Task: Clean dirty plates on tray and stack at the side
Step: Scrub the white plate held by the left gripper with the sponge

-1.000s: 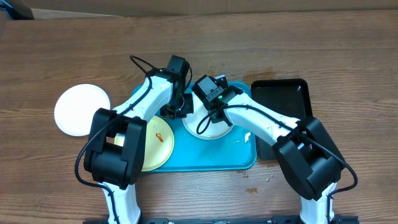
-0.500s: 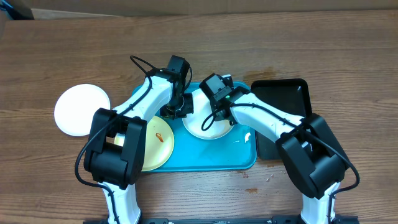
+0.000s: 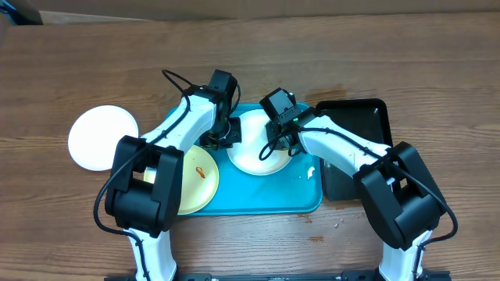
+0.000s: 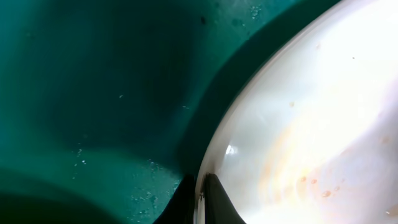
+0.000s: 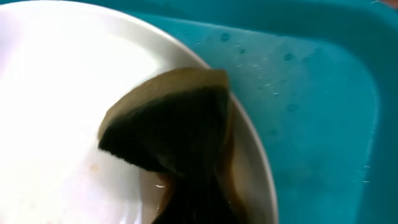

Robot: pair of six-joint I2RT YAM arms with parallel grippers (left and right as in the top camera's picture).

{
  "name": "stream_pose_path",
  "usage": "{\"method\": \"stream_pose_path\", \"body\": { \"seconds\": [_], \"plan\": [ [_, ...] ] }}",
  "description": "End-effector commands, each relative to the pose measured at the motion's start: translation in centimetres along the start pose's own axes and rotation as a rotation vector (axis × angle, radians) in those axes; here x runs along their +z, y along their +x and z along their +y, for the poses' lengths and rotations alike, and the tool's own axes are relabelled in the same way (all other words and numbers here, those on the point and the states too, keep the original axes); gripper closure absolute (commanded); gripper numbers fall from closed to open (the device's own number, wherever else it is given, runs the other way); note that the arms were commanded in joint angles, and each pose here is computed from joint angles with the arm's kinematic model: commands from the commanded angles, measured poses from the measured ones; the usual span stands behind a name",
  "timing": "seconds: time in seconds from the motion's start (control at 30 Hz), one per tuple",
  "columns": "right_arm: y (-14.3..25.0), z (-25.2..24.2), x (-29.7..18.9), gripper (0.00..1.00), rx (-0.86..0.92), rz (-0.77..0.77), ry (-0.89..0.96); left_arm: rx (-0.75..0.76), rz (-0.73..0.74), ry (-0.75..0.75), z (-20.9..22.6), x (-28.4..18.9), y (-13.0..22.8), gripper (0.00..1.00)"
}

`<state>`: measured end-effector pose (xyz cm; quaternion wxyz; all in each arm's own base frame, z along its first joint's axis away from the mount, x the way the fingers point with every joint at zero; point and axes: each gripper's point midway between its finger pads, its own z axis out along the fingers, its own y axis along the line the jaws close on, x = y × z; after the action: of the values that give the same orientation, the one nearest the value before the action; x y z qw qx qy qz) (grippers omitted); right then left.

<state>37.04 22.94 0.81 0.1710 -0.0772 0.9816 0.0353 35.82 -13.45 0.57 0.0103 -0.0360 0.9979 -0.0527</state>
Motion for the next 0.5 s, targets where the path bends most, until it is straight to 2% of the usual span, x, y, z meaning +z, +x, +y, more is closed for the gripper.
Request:
{"method": "stream_pose_path", "body": {
  "seconds": [0.0,0.3,0.47],
  "plan": [
    [4.7,2.8,1.9,0.96,0.007,0.174,-0.151,0.006,0.033,-0.084,1.8,1.6,0.9,0.96],
    [4.1,6.3,0.6,0.96,0.035,0.213,-0.407,0.006,0.033,-0.084,1.8,1.6,0.9,0.96],
    [1.3,7.8,-2.6,0.96,0.06,0.215,-0.667,0.006,0.033,-0.084,1.8,1.6,0.9,0.96]
  ]
}}
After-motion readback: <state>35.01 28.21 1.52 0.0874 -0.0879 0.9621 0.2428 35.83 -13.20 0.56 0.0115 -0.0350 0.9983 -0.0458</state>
